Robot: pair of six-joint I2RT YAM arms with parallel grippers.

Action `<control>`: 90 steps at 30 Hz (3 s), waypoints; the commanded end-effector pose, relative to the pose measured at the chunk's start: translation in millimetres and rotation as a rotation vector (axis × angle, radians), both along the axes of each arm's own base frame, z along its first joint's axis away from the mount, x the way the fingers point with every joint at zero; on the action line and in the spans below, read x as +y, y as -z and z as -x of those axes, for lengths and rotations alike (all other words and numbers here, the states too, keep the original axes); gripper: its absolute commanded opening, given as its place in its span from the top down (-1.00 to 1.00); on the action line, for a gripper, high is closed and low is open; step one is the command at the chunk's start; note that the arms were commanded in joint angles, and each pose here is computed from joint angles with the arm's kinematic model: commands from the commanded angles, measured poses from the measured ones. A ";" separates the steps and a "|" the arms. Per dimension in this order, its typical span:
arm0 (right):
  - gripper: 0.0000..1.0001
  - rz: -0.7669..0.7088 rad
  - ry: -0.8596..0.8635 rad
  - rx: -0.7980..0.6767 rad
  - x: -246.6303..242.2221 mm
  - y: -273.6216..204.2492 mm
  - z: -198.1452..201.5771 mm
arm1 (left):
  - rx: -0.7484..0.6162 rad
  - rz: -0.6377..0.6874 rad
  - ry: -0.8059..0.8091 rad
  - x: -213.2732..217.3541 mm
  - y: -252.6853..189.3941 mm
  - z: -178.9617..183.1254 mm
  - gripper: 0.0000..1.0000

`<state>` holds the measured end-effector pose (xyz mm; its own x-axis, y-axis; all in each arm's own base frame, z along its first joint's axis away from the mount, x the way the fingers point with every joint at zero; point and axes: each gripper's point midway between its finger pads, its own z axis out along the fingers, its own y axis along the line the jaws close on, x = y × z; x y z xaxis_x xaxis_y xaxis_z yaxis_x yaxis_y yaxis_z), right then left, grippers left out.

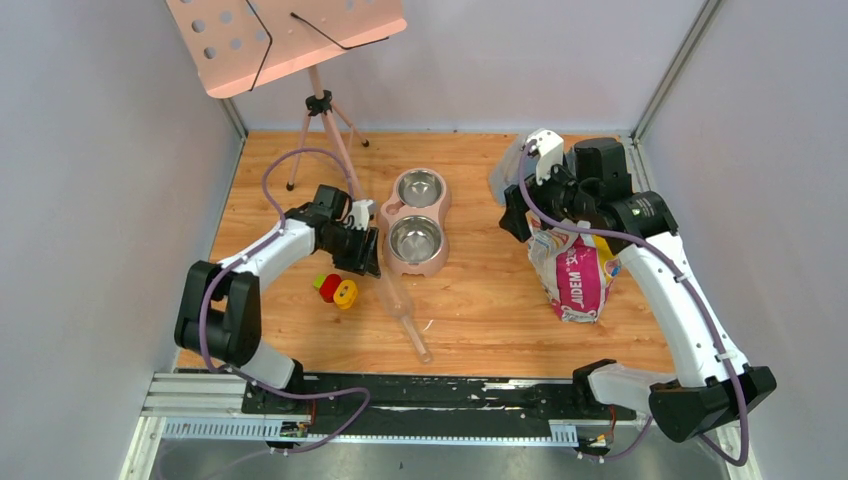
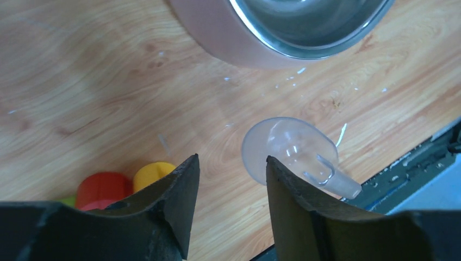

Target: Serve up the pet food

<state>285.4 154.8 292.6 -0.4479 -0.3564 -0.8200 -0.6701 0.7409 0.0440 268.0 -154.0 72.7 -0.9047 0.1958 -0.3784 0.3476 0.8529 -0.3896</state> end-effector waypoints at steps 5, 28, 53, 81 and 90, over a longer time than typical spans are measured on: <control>-1.00 -0.031 -0.032 -0.086 2.2 -18.2 -1.8 | 0.069 0.103 0.123 -22.3 14.9 -1.8 0.03; -0.62 -0.228 -0.146 0.044 42.3 -42.8 6.5 | -0.366 0.332 0.496 -75.3 -142.6 14.9 1.00; -0.41 -0.157 -0.158 -0.042 121.9 -31.3 -19.9 | -0.644 0.472 0.607 -152.3 -276.6 -13.4 1.00; 1.00 -0.611 0.178 0.083 64.5 -104.5 -77.8 | -0.880 0.540 0.424 -145.4 -294.4 -29.8 -0.71; 1.00 -0.722 0.074 0.125 72.7 -123.5 -55.4 | -0.715 0.657 0.512 -174.0 -273.0 -22.0 -0.63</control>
<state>364.7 215.1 380.4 -0.5688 0.2410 -0.7864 -0.4994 0.6585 0.5631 297.7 -312.3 337.2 -0.2742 0.0836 -0.9580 0.9101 0.3443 -0.2305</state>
